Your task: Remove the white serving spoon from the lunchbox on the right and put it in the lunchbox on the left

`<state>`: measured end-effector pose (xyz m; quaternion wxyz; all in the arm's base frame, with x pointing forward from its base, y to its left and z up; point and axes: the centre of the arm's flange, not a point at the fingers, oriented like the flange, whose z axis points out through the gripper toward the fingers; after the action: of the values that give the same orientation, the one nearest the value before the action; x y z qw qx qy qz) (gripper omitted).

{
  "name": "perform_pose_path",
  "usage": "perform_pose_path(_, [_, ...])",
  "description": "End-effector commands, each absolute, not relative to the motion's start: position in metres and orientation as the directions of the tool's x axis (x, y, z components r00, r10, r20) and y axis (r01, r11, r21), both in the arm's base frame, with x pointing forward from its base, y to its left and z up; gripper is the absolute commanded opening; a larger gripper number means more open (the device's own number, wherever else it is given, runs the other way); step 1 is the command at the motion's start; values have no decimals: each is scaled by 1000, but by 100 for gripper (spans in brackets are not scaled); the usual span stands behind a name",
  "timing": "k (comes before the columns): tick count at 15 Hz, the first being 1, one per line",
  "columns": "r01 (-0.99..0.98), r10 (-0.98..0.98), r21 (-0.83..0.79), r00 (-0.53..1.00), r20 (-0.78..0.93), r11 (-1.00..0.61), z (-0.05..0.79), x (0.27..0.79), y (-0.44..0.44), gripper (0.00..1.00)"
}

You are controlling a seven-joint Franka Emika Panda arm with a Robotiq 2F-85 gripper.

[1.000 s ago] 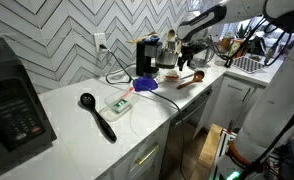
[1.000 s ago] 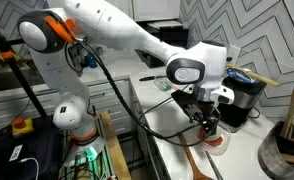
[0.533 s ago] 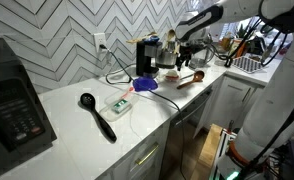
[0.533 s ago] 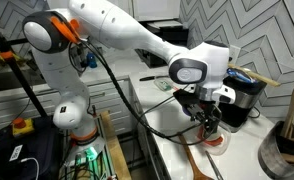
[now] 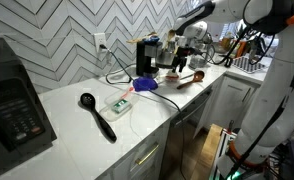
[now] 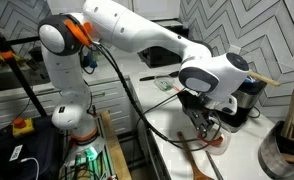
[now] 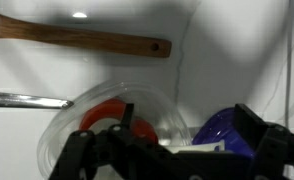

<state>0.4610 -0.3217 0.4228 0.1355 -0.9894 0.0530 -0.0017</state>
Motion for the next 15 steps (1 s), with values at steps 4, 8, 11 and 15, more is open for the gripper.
perform_pose_path(4, [-134, -152, -308, 988, 37, -942, 421, 489, -368, 100])
perform_pose_path(8, [-169, -187, -264, 981, 45, -950, 411, 494, -389, 100])
perform_pose_path(11, [-181, -200, -253, 978, 52, -950, 405, 495, -399, 93])
perform_pose_path(15, [-190, -211, -254, 976, 58, -948, 395, 498, -403, 66])
